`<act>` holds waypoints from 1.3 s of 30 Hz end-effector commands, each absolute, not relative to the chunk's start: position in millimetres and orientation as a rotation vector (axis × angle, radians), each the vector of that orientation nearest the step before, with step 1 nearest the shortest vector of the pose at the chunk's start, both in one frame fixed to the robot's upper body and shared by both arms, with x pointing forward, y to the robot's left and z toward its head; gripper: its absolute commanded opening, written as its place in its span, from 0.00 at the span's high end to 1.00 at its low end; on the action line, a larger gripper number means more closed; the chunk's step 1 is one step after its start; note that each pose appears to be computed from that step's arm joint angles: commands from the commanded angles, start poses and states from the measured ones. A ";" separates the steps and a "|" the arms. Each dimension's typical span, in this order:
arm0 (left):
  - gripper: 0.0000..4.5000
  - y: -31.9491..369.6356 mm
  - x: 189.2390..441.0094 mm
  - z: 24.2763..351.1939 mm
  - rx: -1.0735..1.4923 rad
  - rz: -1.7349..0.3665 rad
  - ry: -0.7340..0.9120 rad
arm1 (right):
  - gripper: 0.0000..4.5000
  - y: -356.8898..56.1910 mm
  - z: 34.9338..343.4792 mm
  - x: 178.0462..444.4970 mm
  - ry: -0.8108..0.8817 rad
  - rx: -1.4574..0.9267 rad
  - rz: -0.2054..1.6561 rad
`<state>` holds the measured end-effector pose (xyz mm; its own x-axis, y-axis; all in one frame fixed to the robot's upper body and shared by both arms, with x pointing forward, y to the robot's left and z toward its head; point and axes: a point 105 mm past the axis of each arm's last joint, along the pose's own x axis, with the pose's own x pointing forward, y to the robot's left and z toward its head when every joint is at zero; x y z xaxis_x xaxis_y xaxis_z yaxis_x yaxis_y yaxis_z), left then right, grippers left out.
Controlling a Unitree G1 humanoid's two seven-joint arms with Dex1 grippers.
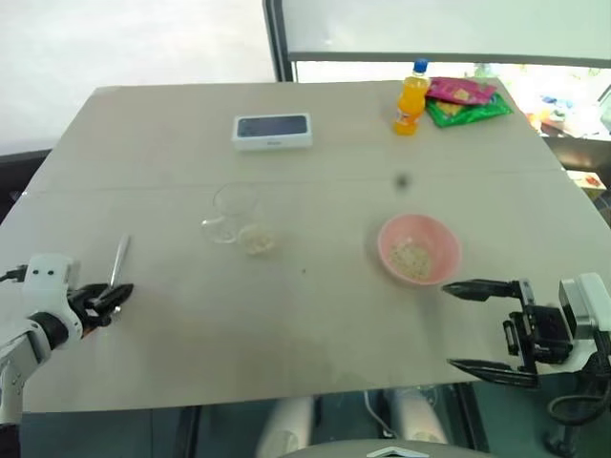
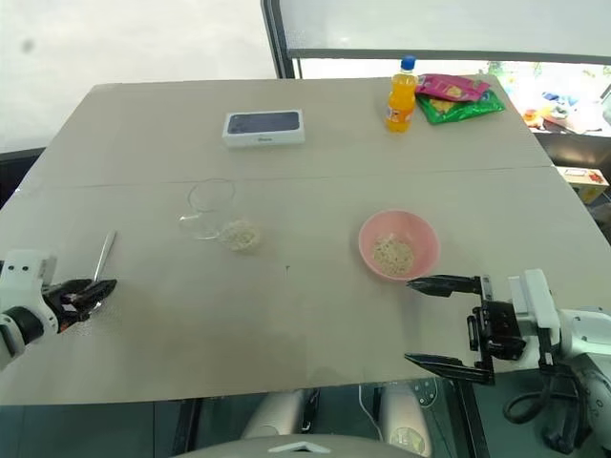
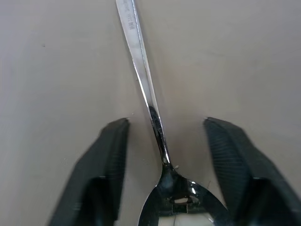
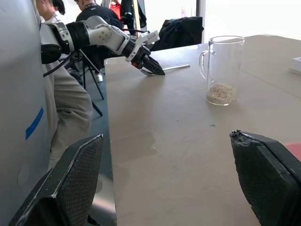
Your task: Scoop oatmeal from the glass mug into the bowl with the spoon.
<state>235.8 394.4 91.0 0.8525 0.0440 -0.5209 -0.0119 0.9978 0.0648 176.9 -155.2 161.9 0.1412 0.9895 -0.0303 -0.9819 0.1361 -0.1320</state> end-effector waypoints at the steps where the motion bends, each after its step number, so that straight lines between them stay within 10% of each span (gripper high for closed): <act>1: 0.94 407.4 222.2 74.6 0.037 0.104 0.641 | 0.00 -156.6 167.0 175.5 -0.103 -0.156 1.413; 10: 0.98 422.0 241.0 106.9 0.143 0.207 0.383 | 0.00 -159.3 161.6 176.3 -0.091 -0.189 1.409; 21: 0.98 336.8 270.1 260.3 0.205 -0.068 -0.510 | 0.00 -155.4 182.5 191.7 -0.191 -0.147 1.392; 39: 0.98 156.8 293.4 280.7 0.353 -0.822 -0.503 | 0.00 -73.1 309.5 304.1 -0.287 0.249 0.918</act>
<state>296.5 162.2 274.8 0.5954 -0.7467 0.2967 0.6202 0.6619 0.4210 303.7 -77.9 302.5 0.5623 0.7540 0.3395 -0.8098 0.5852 0.0416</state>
